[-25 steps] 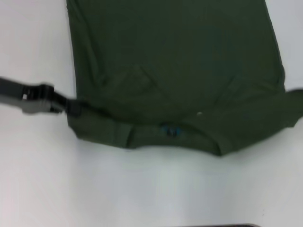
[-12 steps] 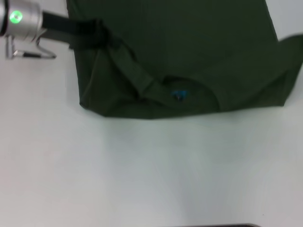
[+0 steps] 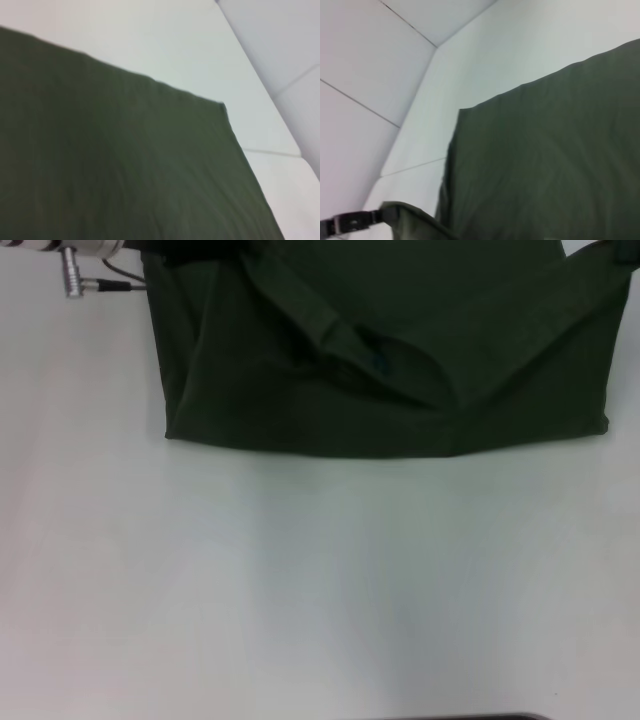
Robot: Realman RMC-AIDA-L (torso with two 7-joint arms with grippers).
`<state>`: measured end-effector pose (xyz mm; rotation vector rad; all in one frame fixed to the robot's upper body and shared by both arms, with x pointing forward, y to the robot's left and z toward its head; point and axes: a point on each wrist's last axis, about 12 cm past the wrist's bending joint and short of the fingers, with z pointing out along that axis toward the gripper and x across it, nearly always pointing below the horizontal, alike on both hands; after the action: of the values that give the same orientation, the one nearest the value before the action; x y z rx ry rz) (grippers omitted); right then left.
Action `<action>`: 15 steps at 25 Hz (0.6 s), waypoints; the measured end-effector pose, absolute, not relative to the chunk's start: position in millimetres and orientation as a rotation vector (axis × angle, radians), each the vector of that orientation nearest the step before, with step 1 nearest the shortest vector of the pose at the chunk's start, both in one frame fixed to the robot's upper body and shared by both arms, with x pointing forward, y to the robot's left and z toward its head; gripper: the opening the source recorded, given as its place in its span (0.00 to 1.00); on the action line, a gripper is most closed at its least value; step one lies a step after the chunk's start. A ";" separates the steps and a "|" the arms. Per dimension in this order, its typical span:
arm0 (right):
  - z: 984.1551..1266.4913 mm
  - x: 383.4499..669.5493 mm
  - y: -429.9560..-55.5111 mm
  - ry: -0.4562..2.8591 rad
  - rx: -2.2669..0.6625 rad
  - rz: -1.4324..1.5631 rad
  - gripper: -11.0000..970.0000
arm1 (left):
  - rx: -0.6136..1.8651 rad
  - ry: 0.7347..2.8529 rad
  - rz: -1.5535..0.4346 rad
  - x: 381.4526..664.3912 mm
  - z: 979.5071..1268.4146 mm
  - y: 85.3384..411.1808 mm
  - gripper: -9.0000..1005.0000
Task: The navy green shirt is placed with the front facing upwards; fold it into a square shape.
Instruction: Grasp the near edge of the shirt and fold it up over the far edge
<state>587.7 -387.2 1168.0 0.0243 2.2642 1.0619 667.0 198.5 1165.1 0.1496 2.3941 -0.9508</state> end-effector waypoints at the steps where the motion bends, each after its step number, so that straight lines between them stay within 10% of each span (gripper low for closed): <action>1: 1166.2 591.0 -383.8 2.269 0.015 1.039 0.06 | 0.141 2.385 -0.935 668.7 1164.7 197.7 0.04; 15: 1163.4 626.9 -367.8 2.276 -0.013 0.771 0.06 | 0.073 2.317 -0.808 683.9 1166.7 185.8 0.07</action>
<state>626.9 -367.8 1163.4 -0.0125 2.2755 0.7709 683.9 185.8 1166.7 0.0731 2.3170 -0.8075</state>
